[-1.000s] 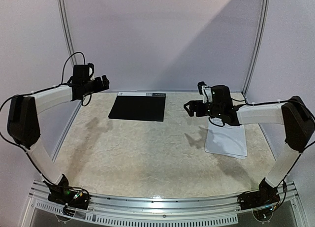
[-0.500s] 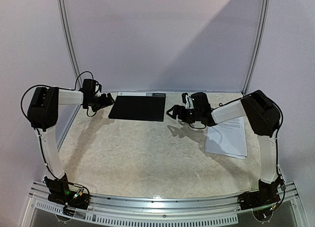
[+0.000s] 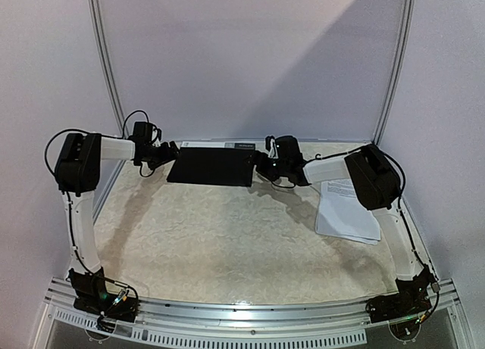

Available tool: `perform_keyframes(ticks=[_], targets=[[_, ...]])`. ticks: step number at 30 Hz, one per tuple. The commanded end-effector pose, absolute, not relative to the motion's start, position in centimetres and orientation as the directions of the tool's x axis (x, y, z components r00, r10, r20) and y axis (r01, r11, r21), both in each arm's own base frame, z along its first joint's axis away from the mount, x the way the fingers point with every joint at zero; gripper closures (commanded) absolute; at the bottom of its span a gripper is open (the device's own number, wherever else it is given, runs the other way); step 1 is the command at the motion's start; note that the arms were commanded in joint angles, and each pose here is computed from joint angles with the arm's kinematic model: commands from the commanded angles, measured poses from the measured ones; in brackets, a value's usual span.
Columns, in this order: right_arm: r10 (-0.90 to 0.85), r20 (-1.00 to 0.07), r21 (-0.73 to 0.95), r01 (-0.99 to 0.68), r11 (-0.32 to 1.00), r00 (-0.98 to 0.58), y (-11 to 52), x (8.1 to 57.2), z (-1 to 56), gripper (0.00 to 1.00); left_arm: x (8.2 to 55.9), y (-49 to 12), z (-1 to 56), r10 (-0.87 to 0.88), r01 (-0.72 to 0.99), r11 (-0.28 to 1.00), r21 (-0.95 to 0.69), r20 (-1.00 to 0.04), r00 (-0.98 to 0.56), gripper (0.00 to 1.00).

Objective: Put the files into the folder
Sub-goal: Move the folder to the corner of the board.

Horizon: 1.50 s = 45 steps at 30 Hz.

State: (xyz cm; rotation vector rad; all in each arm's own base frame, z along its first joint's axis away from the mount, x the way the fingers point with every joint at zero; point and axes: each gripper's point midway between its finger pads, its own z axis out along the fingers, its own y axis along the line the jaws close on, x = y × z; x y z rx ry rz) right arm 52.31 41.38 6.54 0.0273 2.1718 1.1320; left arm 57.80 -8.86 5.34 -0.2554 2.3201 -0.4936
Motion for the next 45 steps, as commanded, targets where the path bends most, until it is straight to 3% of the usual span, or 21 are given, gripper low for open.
perform_keyframes(ticks=[1,11,17,21,29,36,40,43,45], targets=[[0.333,-0.504,0.748,-0.211,0.629,-0.797,41.9,53.1,3.9,0.14,58.0,-9.3,3.0,-0.312,-0.029,0.901,-0.434,-0.597,-0.739,0.11],[0.356,-0.437,0.819,-0.202,0.537,-0.826,43.4,53.0,2.7,0.22,57.4,-11.6,-0.3,-0.325,0.004,0.844,-0.536,-0.519,-0.791,0.18],[0.378,-0.452,0.865,-0.293,0.407,-0.808,44.3,52.3,5.5,0.36,57.2,-12.6,-0.7,-0.324,0.023,0.823,-0.568,-0.502,-0.802,0.23],[0.390,-0.462,0.875,-0.340,0.343,-0.797,44.7,52.0,7.4,0.50,57.1,-12.9,-0.8,-0.323,0.027,0.818,-0.575,-0.497,-0.806,0.24],[0.419,-0.378,0.918,-0.276,0.286,-0.826,44.7,52.0,7.2,0.98,56.9,-12.4,1.2,-0.315,0.040,0.836,-0.548,-0.537,-0.782,0.25],[0.428,-0.294,0.947,-0.200,0.252,-0.855,44.1,51.1,6.4,1.00,55.8,-10.8,6.6,-0.304,0.041,0.878,-0.476,-0.622,-0.721,0.25],[0.433,-0.256,0.956,-0.161,0.244,-0.864,43.0,49.8,6.2,1.00,53.4,-9.3,9.7,-0.244,-0.004,0.943,-0.334,-0.681,-0.691,0.23],[0.442,-0.166,0.978,-0.088,0.192,-0.881,41.6,47.9,6.4,1.00,50.7,-10.6,14.0,-0.074,0.050,0.990,-0.135,-0.775,-0.628,0.22],[0.442,-0.115,0.986,-0.048,0.160,-0.889,40.7,46.4,6.7,1.00,48.1,-13.2,17.2,0.141,0.149,0.986,0.071,-0.827,-0.545,0.22]])
